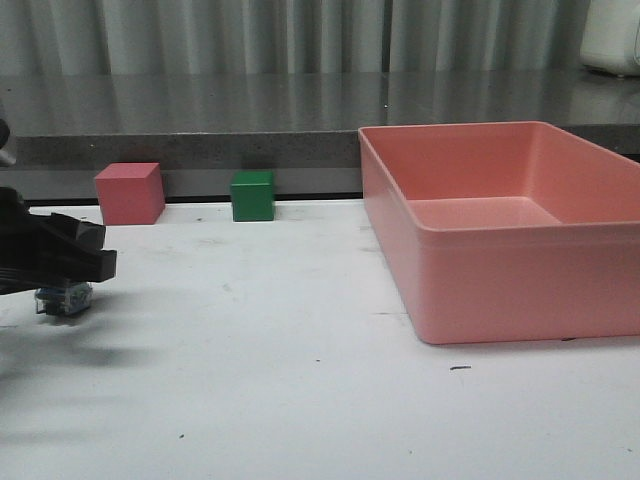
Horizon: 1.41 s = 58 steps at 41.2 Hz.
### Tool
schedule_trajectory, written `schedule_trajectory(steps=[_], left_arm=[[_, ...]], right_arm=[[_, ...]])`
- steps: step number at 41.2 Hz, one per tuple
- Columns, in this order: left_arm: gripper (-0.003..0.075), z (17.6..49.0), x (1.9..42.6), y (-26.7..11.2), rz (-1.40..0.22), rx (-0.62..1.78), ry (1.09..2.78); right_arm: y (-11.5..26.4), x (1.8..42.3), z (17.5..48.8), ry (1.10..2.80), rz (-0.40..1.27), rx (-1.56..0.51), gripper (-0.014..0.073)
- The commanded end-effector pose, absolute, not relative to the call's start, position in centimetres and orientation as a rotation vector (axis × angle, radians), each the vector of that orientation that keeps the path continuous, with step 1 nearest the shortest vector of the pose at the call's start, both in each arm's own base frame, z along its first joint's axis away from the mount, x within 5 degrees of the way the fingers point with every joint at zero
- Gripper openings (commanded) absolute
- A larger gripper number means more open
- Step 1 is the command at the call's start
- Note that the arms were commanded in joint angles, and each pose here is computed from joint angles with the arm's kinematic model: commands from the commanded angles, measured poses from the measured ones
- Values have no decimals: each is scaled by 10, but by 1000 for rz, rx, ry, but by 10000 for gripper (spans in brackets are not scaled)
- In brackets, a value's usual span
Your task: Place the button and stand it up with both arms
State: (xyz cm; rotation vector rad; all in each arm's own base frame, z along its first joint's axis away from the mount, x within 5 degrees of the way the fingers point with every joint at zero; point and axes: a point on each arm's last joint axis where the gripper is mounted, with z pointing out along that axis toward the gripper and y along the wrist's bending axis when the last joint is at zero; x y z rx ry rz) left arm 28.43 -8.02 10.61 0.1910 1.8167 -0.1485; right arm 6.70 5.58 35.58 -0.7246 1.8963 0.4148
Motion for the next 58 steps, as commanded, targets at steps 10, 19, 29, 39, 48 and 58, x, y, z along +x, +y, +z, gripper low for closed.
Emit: schedule_trajectory(steps=[10, 19, 29, 39, 48, 58], left_arm=[[372, 141, 289, -85, -194, 169, 1532], [505, 141, 283, -84, -199, 180, 1541], [505, 158, 265, -78, -195, 167, 1555], [503, 188, 250, -74, -207, 175, 1696], [502, 226, 238, -73, -228, 204, 1891], [500, 279, 224, -74, -243, 268, 2171]], right_arm=[[56, 68, 369, 1813, 431, -696, 489], [56, 68, 369, 1813, 431, -696, 489], [56, 68, 369, 1813, 431, -696, 489], [56, 68, 369, 1813, 431, -696, 489], [56, 68, 369, 1813, 431, -696, 489], [56, 68, 369, 1813, 431, -696, 489]])
